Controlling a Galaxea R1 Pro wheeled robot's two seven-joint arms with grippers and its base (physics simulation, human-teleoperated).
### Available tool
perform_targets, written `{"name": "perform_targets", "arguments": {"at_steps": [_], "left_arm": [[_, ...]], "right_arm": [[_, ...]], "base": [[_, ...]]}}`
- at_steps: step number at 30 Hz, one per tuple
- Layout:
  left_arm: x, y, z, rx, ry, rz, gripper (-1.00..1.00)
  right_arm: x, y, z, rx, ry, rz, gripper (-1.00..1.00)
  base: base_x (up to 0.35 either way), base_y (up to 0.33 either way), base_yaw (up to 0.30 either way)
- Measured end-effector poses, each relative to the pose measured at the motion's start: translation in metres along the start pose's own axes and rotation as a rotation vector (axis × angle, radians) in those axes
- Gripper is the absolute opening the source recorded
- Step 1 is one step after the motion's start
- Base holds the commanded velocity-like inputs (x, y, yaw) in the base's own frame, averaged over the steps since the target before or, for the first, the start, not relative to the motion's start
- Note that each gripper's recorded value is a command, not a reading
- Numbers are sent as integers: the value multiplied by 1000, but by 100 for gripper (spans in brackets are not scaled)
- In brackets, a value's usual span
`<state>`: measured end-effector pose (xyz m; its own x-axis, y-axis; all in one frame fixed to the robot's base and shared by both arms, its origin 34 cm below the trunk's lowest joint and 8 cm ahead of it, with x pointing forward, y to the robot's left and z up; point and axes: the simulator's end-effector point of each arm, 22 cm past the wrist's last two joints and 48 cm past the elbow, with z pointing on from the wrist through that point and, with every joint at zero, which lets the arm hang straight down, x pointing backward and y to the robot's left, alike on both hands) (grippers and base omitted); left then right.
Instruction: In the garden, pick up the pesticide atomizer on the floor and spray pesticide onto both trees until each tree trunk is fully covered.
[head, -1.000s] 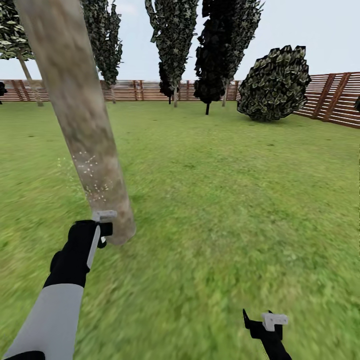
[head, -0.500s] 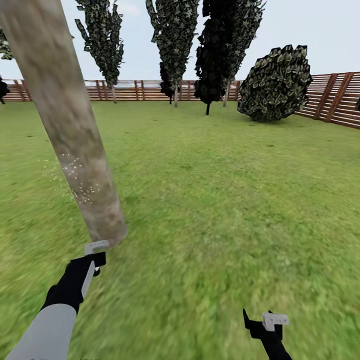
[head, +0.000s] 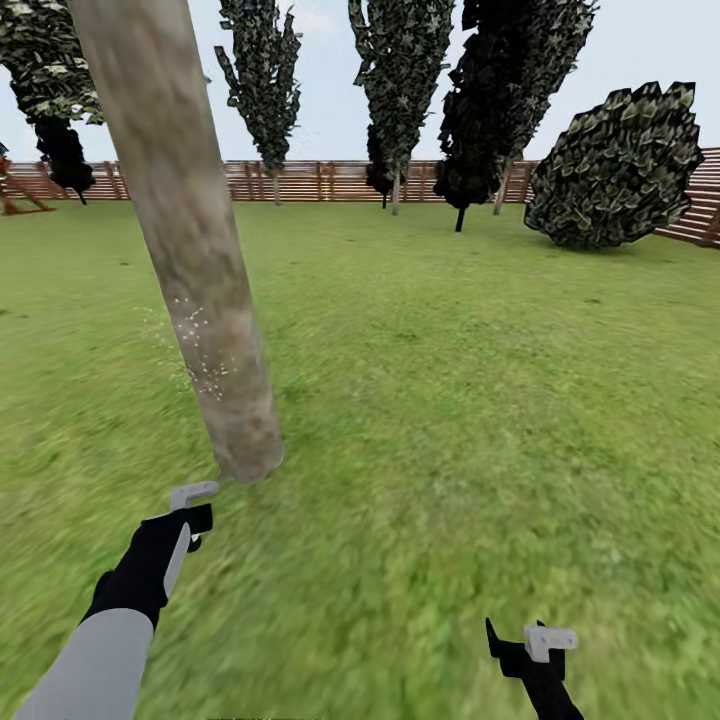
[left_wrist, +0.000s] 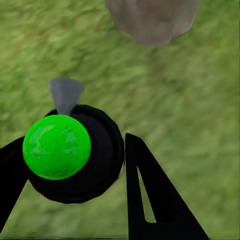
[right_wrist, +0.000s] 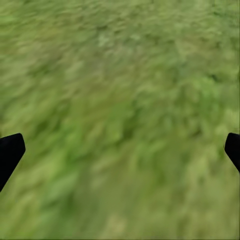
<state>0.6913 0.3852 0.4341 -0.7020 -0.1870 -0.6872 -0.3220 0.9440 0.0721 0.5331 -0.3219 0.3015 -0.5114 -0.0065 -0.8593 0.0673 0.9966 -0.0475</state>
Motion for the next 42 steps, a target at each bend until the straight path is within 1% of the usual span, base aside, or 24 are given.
{"name": "perform_targets", "arguments": {"at_steps": [3,6,9,23,38,42], "left_arm": [[0,1,0,-10,0,0,-100],[3,6,0,-43,4,0,-100],[4,7,0,-52,7,-3,-100],[5,6,0,-55,8,-6,-100],[6,4,0,-52,10,-6,-100],[5,4,0,-52,9,-6,-100]], "right_arm": [[0,0,0,-1,0,-1,100],[0,0,0,-1,0,-1,100],[0,0,0,0,0,1,100],[0,0,0,-1,0,-1,100],[0,1,0,-2,0,0,100],[-1,-1,0,1,-2,-1,100]], "base": [[75,-268,278],[91,-269,275],[95,-269,157],[111,-269,20],[134,-269,251],[90,-269,83]]}}
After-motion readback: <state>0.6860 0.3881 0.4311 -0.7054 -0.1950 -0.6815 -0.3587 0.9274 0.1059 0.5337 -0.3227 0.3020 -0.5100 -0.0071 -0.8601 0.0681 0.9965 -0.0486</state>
